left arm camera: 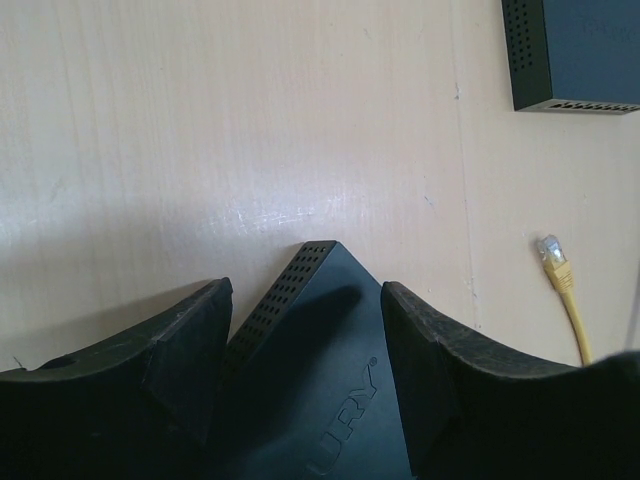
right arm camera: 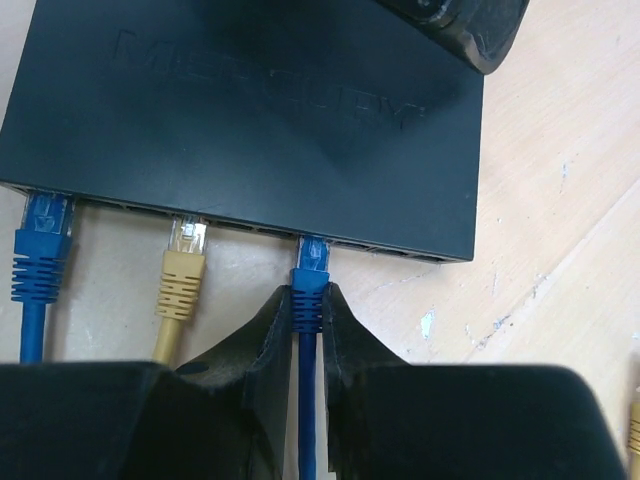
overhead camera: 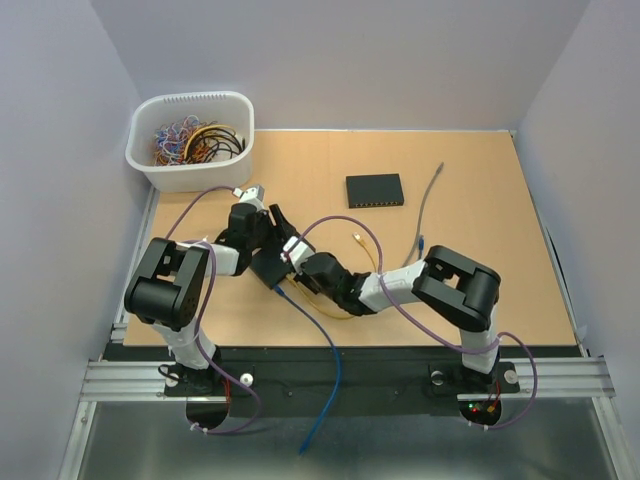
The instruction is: Insert the plug into the switch port
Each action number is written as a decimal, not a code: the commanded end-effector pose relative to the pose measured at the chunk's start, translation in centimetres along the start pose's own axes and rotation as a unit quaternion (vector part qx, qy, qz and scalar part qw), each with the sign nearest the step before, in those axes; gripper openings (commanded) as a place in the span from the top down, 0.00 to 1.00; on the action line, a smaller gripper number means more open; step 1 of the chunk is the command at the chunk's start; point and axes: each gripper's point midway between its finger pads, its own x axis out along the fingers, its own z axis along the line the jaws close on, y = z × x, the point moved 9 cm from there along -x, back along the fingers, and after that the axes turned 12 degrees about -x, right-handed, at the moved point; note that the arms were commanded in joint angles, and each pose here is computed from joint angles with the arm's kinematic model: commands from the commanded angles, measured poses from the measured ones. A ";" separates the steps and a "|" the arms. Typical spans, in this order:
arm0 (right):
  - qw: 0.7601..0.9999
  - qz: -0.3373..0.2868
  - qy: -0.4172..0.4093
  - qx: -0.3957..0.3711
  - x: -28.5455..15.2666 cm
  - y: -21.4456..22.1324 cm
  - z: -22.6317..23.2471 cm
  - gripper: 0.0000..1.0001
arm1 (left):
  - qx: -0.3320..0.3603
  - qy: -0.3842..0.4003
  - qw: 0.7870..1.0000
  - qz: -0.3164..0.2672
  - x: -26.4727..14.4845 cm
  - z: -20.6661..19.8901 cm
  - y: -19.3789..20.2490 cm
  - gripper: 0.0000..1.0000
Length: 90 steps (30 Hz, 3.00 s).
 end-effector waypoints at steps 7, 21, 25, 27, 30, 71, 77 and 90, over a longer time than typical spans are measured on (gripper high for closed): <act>0.992 -0.118 0.033 0.013 2.1 -5.2 0.8 1.00 | -0.077 -0.027 0.974 0.209 -2.7 1.7 8.4 0.30; 0.990 -0.101 0.046 0.088 0.9 -2.7 -2.0 1.00 | -0.106 -0.010 0.970 0.220 -3.2 2.2 9.7 0.30; 0.988 -0.117 0.017 0.098 0.2 -2.6 -3.0 1.00 | -0.108 -0.007 0.969 0.222 -3.5 2.3 9.9 0.30; 0.987 -0.125 0.004 0.101 0.1 -2.9 -2.9 1.00 | -0.108 -0.004 0.969 0.222 -3.6 2.3 10.0 0.30; 0.986 -0.133 -0.014 0.099 0.5 -3.3 -2.7 0.99 | -0.110 -0.001 0.969 0.223 -3.9 2.5 10.3 0.30; 0.988 -0.109 -0.038 0.101 2.8 -4.0 -2.1 0.99 | -0.120 0.014 0.972 0.201 -2.2 2.6 7.9 0.30; 0.990 -0.091 0.001 0.104 2.7 -3.8 -2.8 0.66 | -0.120 -0.005 0.976 0.180 -1.7 2.4 7.1 0.31; 0.988 -0.080 0.048 0.120 -1.4 -4.6 -4.9 0.28 | -0.124 -0.047 0.986 0.098 -1.6 1.5 2.8 0.30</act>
